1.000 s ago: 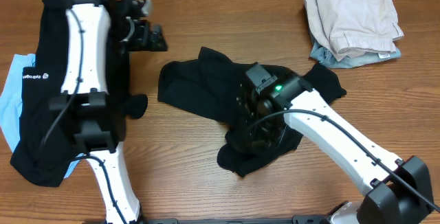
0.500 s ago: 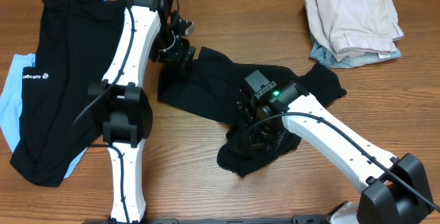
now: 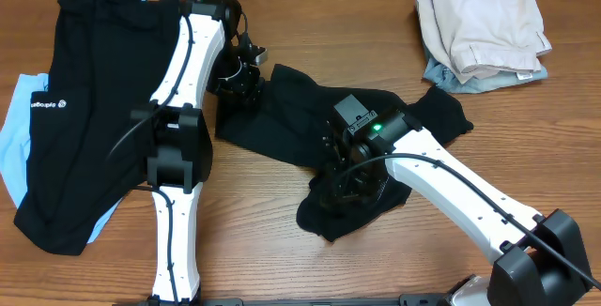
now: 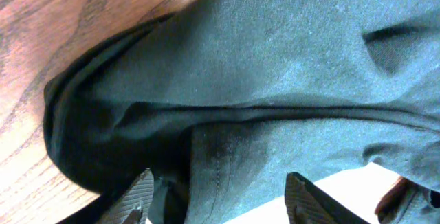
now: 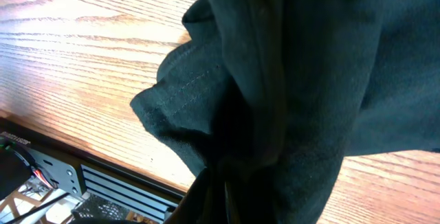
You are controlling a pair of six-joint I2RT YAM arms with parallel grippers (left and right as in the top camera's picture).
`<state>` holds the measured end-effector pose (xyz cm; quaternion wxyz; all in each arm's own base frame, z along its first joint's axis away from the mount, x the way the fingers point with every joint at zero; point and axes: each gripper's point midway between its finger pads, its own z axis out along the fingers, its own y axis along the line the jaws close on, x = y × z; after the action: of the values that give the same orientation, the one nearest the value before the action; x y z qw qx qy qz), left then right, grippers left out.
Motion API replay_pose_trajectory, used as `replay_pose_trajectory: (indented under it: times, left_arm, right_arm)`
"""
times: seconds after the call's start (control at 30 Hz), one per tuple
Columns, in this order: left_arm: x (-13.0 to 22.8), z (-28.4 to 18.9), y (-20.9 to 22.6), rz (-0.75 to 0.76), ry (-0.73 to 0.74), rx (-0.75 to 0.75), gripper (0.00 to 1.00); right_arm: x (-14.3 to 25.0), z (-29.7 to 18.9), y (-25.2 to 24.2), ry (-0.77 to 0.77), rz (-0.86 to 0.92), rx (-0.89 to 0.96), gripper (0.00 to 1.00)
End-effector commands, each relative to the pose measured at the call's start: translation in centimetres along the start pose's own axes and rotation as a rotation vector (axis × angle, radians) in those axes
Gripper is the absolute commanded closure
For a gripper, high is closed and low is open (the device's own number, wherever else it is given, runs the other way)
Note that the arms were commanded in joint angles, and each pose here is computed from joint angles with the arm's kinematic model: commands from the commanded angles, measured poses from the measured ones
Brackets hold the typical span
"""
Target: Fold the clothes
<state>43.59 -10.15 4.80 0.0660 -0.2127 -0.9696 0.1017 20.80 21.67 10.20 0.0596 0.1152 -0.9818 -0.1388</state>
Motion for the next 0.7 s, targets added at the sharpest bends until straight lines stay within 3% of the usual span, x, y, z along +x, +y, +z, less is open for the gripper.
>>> replay_pose_trajectory:
  times: [0.0,0.23,0.33,0.4,0.57,0.67]
  left_arm:
    - [0.1,1.1,-0.7,0.035,0.021,0.02,0.35]
    - [0.9,3.7,-0.4,0.024,0.063,0.025,0.35]
    - [0.9,4.1,-0.3,0.02,0.062,0.024,0.45]
    - [0.8,4.0,-0.3,0.018,0.056,0.022,0.59]
    - [0.1,2.9,-0.2,-0.022,0.027,0.01,0.66]
    - [-0.5,1.2,-0.2,-0.027,-0.002,0.003,0.81]
  right_arm:
    - [-0.2,0.1,0.1,-0.011,-0.001,-0.001,0.92]
    - [-0.4,0.1,0.2,-0.018,-0.004,-0.005,0.91]
    - [-0.5,0.1,0.2,-0.021,-0.005,-0.006,0.91]
    - [-0.6,0.1,0.2,-0.024,-0.006,-0.007,0.91]
    - [-0.9,0.0,0.4,-0.037,-0.01,-0.014,0.89]
    - [-0.9,0.0,0.5,-0.039,-0.011,-0.018,0.89]
